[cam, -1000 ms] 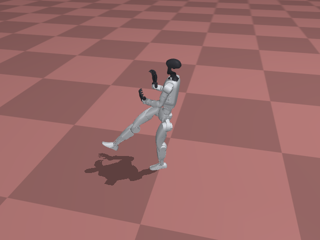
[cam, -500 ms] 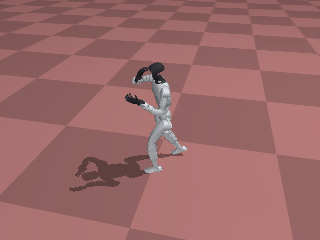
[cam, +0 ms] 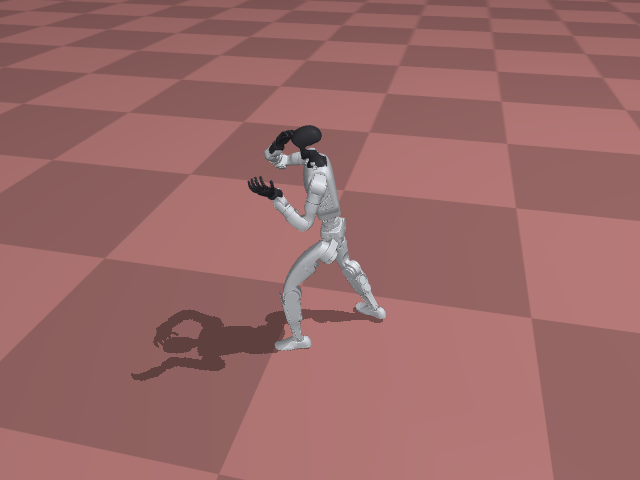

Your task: Kungfu

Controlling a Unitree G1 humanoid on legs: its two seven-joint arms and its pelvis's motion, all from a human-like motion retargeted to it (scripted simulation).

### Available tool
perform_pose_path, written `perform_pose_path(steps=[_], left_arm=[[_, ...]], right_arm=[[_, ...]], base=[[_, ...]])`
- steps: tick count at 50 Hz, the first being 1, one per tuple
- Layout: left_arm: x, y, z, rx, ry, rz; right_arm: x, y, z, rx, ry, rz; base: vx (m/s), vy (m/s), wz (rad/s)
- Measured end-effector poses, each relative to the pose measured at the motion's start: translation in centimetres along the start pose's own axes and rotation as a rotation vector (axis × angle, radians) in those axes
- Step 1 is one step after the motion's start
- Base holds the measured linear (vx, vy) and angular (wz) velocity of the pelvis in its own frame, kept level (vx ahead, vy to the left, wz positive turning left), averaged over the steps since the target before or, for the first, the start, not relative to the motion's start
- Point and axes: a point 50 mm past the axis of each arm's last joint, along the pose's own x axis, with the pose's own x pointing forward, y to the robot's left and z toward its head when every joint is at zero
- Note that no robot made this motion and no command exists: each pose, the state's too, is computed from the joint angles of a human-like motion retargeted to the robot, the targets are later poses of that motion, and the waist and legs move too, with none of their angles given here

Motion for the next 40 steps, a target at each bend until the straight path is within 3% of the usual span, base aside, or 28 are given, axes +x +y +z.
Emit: perform_pose_path(steps=[5,10,16,23,29,32,35,40], left_arm=[[0.5,5.7,-0.8,0.203,0.111,0.009],[0.2,13.6,0.9,0.63,0.125,0.029],[0.9,18.1,4.4,0.973,0.093,-0.152],[-1.2,12.5,-3.7,0.94,0.296,-0.829],[-7.9,4.3,-11.0,0.606,0.434,-1.235],[-10.9,0.3,-12.2,0.434,0.494,-1.401],[-12.4,-3.1,-12.1,0.334,0.459,-1.564],[-11.8,-5.7,-11.4,0.319,0.311,-1.683]], right_arm=[[-3.0,-0.2,-2.5,-0.05,0.211,-0.128],[-6.6,-0.4,-3.5,-0.079,0.385,-0.271],[-11.7,-1.6,-2.7,-0.147,0.674,-0.219],[-19.0,-6.7,4.9,-0.613,1.072,0.056],[-24.9,-11.4,13.3,-0.967,1.6,0.594],[-27.8,-14.6,19.5,-1.133,1.936,0.92],[-29.8,-17.5,27.5,-1.366,2.32,1.088],[-33.1,-15.4,36.5,-1.202,3.039,1.059]], base=[[-0.55,-0.11,-1.97],[-0.57,-0.27,-2.13],[-0.51,-0.61,-0.94],[-0.4,-0.74,0.01],[-0.16,-0.34,-1.31],[-0.03,-0.27,-1.64],[0.01,-0.46,-1.63],[-0.37,-1.04,-2.59]])
